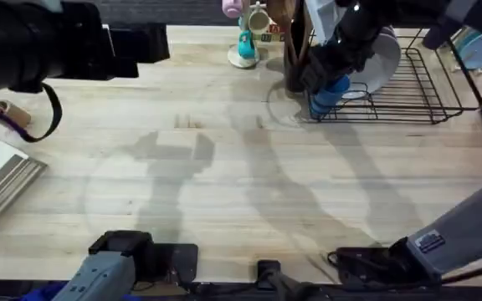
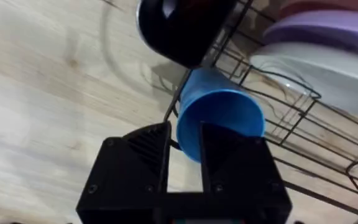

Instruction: Pick up the cup on the table and put them onto the rack.

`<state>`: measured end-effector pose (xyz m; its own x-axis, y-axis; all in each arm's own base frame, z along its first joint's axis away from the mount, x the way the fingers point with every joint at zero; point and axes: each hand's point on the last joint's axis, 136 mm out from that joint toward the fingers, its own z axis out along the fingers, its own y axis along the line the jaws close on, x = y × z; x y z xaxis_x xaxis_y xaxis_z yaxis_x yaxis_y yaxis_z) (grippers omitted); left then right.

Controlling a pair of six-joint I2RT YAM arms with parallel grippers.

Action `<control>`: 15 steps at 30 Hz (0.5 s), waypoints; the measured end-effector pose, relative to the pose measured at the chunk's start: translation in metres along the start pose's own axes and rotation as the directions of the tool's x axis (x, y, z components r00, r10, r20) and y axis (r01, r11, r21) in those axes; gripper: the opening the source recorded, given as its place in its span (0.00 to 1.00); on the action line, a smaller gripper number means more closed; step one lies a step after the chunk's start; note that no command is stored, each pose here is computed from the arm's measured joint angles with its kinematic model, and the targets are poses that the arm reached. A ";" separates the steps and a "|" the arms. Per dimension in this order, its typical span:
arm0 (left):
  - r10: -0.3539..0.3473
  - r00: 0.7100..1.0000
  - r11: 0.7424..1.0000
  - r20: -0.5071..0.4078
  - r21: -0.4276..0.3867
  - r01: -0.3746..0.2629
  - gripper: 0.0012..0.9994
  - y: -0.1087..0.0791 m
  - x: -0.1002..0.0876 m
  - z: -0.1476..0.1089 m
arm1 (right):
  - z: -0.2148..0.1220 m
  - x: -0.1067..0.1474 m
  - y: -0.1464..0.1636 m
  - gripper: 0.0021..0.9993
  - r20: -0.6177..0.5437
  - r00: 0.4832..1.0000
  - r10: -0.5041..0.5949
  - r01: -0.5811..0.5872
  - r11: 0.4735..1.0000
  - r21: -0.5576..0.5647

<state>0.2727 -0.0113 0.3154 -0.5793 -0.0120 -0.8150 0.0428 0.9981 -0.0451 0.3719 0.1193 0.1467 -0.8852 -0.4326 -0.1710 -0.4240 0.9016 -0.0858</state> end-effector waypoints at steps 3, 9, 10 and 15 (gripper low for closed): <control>0.000 1.000 1.000 0.000 0.000 0.000 1.00 0.000 0.000 0.000 | -0.007 -0.005 0.000 0.28 0.017 1.000 0.001 -0.001 1.000 -0.001; 0.000 1.000 1.000 -0.001 0.000 0.000 1.00 0.000 0.000 0.000 | -0.013 -0.002 0.006 0.29 0.006 1.000 -0.015 0.015 1.000 -0.006; 0.000 1.000 1.000 -0.008 0.000 0.000 1.00 0.000 0.001 0.003 | -0.016 -0.003 0.012 0.31 0.006 1.000 -0.030 0.030 0.999 -0.009; -0.002 0.999 1.000 -0.033 -0.001 0.002 1.00 0.001 0.003 0.011 | -0.036 0.000 0.021 0.45 0.024 0.998 -0.054 0.055 0.998 -0.019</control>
<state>0.2796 -0.0113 0.3068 -0.6062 -0.0118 -0.7952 0.0413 0.9981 -0.0463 0.3565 0.1388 0.1798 -0.8560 -0.4807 -0.1900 -0.4752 0.8765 -0.0768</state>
